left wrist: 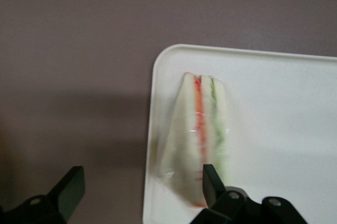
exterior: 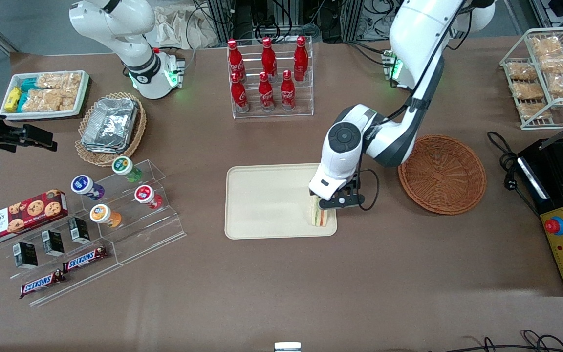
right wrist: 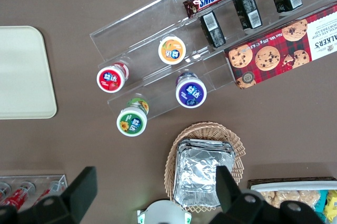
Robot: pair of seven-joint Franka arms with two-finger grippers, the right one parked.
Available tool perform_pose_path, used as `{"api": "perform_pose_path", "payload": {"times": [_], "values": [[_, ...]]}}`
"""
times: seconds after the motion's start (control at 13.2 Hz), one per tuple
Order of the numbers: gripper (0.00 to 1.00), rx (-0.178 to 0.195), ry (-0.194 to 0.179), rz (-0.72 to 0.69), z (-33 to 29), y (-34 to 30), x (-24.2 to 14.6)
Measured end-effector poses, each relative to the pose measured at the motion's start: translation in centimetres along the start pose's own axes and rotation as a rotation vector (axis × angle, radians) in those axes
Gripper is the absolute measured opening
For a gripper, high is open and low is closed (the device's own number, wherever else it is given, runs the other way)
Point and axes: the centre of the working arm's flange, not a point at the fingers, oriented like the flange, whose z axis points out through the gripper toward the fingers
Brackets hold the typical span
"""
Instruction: Place sandwich from basket to tray
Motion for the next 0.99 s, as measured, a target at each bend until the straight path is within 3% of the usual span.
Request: {"api": "perform_pose_path", "payload": {"times": [0.23,0.53,0.99], "values": [[1.0,0.006,0.002,-0.009,-4.9,-3.7,3.0],[1.0,-0.014,0.037,-0.042,-12.4,-9.3,5.5],[1.0,-0.01,0.071,-0.049,-22.2,-21.4,9.9]]}}
